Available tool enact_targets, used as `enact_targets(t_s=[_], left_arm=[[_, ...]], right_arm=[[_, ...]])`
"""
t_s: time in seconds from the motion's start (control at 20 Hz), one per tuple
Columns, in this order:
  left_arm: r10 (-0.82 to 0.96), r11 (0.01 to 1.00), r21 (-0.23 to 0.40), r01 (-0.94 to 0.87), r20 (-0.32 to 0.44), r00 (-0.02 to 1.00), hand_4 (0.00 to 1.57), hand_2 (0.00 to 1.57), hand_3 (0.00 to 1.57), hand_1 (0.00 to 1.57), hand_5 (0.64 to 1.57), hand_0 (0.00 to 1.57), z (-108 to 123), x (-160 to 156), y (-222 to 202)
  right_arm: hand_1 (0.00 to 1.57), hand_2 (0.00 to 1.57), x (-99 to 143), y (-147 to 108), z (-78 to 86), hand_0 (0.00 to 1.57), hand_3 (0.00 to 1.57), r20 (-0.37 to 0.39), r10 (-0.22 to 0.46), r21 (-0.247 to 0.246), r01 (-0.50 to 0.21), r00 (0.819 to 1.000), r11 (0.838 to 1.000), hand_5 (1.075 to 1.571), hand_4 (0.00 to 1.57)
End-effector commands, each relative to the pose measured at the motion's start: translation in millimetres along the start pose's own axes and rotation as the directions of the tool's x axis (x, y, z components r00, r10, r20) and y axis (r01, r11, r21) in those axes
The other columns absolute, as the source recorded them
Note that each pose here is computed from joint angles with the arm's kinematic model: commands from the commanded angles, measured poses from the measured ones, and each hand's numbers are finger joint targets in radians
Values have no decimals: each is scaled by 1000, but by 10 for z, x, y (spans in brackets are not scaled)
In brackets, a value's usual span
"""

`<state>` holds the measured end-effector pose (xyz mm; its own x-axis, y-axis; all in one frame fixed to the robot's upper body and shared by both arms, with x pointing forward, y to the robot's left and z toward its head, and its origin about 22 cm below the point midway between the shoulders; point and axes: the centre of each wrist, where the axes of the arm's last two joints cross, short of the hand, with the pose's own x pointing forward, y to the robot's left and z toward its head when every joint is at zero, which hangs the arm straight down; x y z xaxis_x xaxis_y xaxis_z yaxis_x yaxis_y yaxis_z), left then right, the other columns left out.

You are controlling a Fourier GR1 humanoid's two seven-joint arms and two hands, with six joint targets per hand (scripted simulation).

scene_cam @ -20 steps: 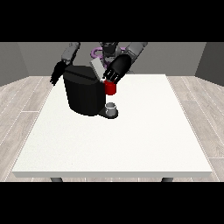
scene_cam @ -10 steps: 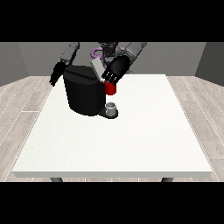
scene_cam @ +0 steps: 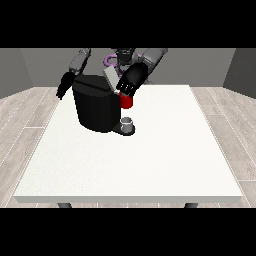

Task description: Insert the coffee pod into the coffee machine and close the lid

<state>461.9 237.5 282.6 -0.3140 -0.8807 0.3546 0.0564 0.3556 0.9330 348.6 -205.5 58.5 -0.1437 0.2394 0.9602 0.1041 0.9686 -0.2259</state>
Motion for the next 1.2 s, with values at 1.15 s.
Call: enact_targets(t_s=[1.15], left_arm=[[-112, 982, 161, 99, 77, 991, 0, 1174, 886, 1222, 1571, 1222, 58, -56, 244]], right_arm=[[0, 0, 259, 176, -48, 0, 0, 53, 9, -12, -8, 999, 1000, 1571, 109]])
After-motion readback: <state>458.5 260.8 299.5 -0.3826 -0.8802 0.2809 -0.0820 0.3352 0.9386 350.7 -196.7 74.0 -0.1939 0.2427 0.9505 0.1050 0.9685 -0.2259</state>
